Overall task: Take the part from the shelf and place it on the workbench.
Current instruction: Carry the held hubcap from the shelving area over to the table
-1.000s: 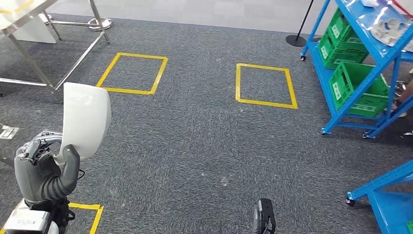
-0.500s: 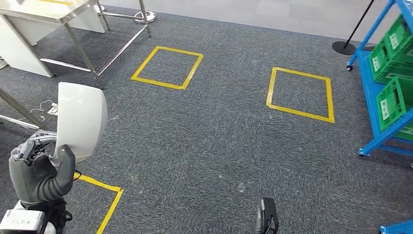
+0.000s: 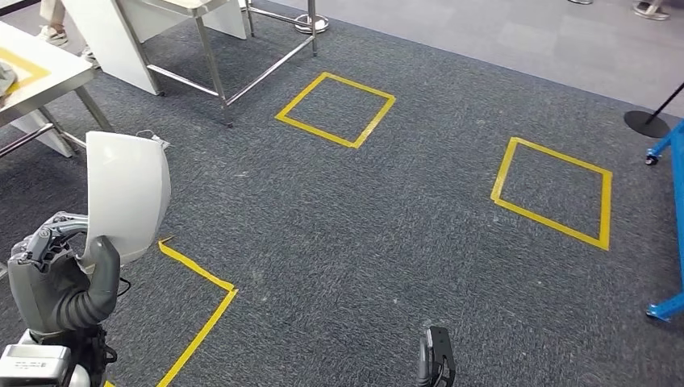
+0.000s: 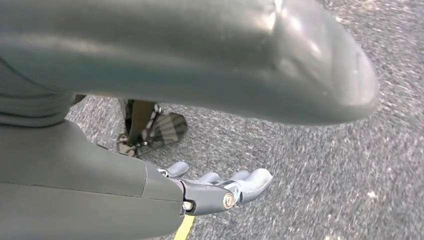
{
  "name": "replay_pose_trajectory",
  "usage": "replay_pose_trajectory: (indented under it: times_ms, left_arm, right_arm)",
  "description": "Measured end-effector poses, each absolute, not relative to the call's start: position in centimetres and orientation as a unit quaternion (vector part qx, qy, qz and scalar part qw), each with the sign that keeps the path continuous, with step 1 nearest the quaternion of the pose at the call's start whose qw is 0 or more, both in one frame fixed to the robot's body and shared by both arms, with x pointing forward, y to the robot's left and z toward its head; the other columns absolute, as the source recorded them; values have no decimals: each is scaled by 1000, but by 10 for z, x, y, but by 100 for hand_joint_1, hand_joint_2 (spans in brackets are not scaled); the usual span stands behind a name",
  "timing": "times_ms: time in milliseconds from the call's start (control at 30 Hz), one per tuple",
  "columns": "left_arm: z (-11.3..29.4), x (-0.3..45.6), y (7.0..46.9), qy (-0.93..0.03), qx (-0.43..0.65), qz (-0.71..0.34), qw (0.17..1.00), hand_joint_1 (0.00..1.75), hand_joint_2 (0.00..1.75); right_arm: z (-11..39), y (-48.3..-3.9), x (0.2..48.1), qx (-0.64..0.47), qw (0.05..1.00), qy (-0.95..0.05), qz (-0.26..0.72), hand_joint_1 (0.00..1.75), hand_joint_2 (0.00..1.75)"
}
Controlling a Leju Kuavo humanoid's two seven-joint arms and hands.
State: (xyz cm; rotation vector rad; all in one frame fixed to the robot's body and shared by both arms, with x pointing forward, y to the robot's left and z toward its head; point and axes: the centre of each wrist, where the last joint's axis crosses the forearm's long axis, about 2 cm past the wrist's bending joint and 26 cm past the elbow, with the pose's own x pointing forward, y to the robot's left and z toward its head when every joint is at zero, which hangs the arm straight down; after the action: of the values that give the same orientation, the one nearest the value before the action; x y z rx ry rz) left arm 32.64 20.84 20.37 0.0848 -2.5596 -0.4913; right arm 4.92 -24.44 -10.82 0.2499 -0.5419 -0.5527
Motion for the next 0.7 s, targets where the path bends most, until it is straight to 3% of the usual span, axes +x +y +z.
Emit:
replay_pose_trajectory:
  times_ms: [700]
  left_arm:
    - [199,326,211,-941,18,-169,294,175,175]
  right_arm:
    - [-108,-245,49,127,914,-266,-279,0,0]
